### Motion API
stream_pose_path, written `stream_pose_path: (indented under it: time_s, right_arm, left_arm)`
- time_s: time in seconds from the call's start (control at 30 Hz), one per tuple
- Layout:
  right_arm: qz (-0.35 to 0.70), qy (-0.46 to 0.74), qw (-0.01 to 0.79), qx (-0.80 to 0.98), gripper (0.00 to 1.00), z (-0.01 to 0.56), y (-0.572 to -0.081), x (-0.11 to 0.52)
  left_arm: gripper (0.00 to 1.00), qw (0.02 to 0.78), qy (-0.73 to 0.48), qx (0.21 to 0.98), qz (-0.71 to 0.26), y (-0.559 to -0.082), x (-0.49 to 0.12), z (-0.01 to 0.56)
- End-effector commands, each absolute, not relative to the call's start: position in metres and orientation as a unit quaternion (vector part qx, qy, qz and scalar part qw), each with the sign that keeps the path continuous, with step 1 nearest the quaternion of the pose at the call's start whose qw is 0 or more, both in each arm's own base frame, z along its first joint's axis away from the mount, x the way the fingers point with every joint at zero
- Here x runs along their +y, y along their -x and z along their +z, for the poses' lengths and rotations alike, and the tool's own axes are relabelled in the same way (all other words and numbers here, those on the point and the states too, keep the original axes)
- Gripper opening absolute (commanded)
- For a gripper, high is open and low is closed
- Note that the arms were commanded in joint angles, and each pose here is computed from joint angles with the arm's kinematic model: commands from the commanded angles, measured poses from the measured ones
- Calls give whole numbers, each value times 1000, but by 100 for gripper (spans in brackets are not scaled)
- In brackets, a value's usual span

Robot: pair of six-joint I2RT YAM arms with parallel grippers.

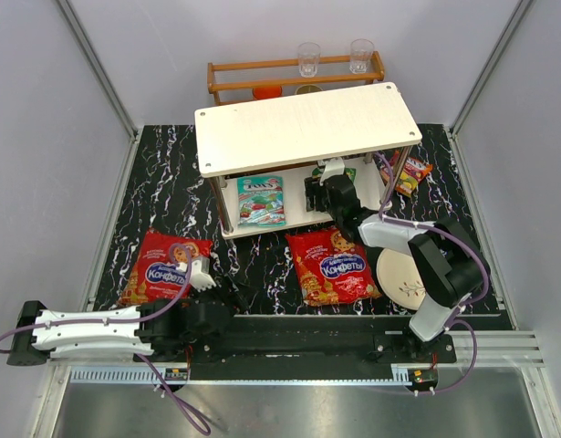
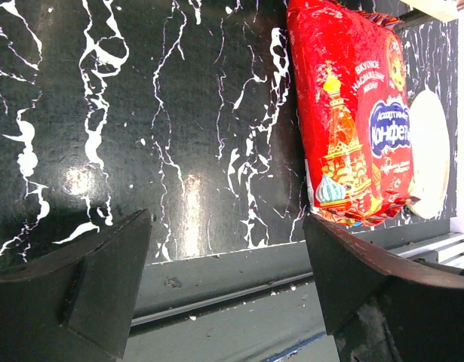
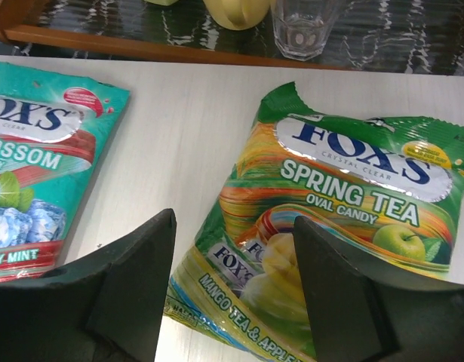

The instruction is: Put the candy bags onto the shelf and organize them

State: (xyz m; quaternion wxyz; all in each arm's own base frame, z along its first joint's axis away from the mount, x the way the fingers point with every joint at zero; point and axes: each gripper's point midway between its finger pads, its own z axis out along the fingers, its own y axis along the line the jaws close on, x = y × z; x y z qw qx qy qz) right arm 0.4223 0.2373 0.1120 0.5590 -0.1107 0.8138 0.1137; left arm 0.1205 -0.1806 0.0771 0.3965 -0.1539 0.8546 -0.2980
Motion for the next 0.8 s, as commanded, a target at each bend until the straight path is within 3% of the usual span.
stream_pose_path:
  time_s: [0.0,0.33,0.77]
  right_arm:
    - [71,110,536,834,72,100,-419,224]
    - [27,177,506,843,60,84,-402,206]
    - [5,121,492,862,59,82,-399,188]
  left_arm:
    - [85,408,170,844,-305,-126,-178,80]
    - [85,406,171,843,-308,-125,-180,79]
    - [85,407,171,842,-309,-126,-180,81]
